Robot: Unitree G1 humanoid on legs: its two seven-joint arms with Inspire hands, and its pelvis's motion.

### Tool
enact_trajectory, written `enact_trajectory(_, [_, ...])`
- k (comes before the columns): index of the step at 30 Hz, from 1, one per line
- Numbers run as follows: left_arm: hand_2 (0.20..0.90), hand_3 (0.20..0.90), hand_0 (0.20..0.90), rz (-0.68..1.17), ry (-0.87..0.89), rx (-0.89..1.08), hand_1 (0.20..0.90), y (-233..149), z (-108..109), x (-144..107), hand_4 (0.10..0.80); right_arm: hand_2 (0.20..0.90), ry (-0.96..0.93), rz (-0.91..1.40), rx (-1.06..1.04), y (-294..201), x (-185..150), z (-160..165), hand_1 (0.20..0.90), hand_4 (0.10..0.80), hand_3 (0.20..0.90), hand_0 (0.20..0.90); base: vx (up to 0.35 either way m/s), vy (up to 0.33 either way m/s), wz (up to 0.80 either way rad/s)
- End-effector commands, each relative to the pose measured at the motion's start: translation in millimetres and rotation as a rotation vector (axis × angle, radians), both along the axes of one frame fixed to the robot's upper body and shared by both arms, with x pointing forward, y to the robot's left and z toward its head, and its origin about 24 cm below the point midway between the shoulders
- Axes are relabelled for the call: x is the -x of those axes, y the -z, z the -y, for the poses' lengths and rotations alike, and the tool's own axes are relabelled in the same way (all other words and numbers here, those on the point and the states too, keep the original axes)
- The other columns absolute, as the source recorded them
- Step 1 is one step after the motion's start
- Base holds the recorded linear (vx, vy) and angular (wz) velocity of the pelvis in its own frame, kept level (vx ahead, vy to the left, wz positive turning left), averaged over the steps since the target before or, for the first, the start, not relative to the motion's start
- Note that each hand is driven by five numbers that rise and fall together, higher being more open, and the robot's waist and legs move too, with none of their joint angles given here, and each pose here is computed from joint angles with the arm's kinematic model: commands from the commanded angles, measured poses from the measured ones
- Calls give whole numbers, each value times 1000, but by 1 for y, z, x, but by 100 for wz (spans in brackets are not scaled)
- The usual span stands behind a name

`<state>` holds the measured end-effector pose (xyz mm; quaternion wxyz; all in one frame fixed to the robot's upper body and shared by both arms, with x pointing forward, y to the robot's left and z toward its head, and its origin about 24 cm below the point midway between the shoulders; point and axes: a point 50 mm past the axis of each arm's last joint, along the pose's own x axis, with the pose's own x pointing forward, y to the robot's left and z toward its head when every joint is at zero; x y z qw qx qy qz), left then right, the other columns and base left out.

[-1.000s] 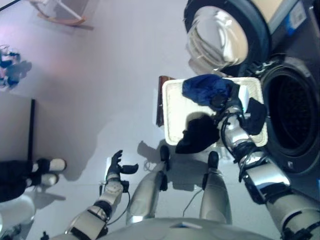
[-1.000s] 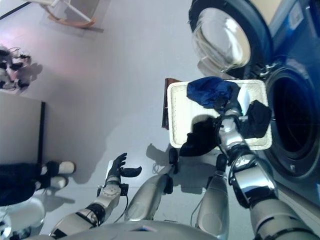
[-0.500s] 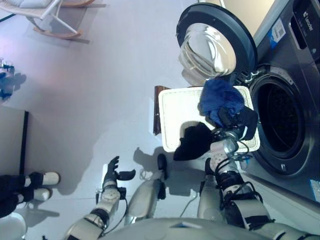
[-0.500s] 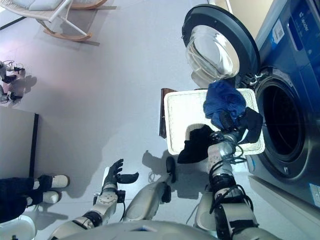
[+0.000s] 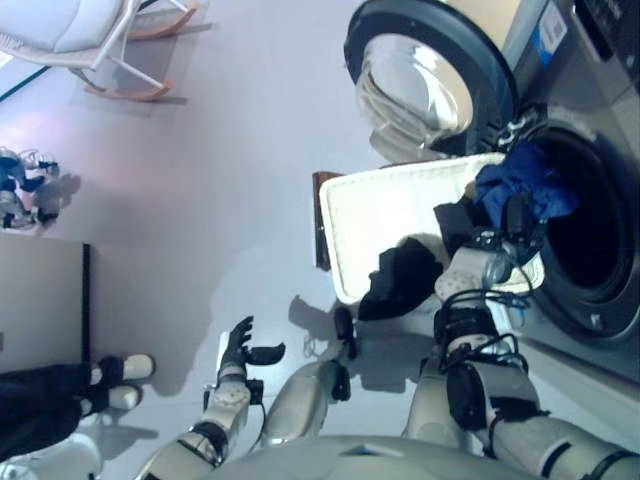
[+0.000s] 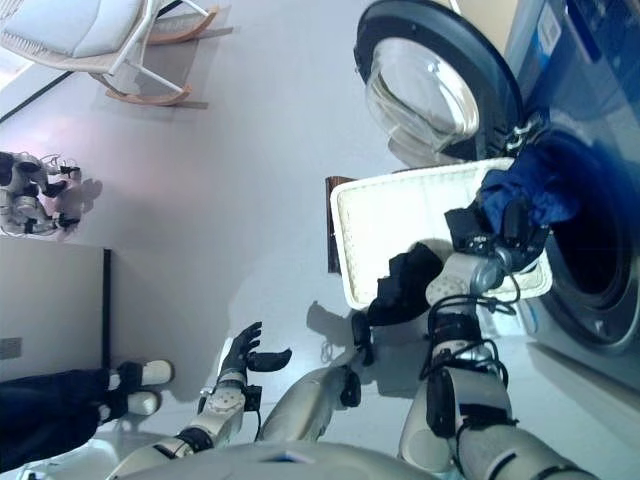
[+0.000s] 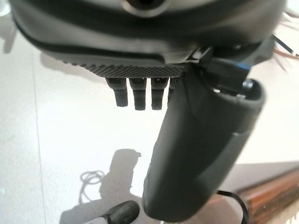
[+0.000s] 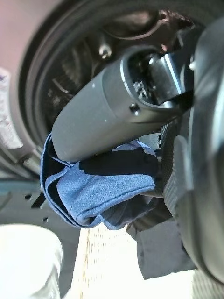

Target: Pick up the clothes and place them into the washing machine

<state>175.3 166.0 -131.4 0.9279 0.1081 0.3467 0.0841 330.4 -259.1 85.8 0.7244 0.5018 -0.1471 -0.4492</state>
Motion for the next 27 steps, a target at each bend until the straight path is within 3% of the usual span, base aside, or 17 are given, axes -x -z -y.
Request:
enact_trajectory(1, [900, 900, 900, 38, -65, -39, 900, -6, -18, -11, 800, 300, 111, 251, 162, -83, -8, 24, 300, 400, 300, 300, -302, 5, -13])
enact_trajectory(5, [900, 900, 900, 123, -60, -39, 900, -21, -20, -35, 800, 300, 220, 328, 236, -143, -7, 50, 300, 400, 300, 300, -182, -6, 6])
enact_trajectory(10, [900, 900, 900, 184, -59, -52, 900, -30, -23, -45, 800, 300, 350, 357, 355, -202, 9, 82, 300, 400, 300, 300, -78, -22, 9])
enact_trajectory(23, [900, 900, 900, 194, -91, -87, 900, -28, -43, -29, 800, 300, 596, 162, 935, -335, 66, 115, 300, 400, 300, 300, 56, 11, -4])
enact_trajectory(24, [900, 900, 900, 196, -92, -81, 900, -28, -41, -30, 800, 361, 594, 167, 939, -339, 67, 114, 361, 441, 361, 361, 57, -4, -7])
enact_trajectory(25, [900, 900, 900, 193, -92, -81, 900, -27, -41, -29, 800, 900, 576, 155, 933, -340, 66, 117, 900, 800, 900, 900, 36, -10, -4])
enact_trajectory(27, [900, 900, 900, 193, -97, -80, 900, -28, -41, -31, 800, 900, 559, 79, 946, -337, 63, 123, 900, 800, 900, 900, 47, -13, -1])
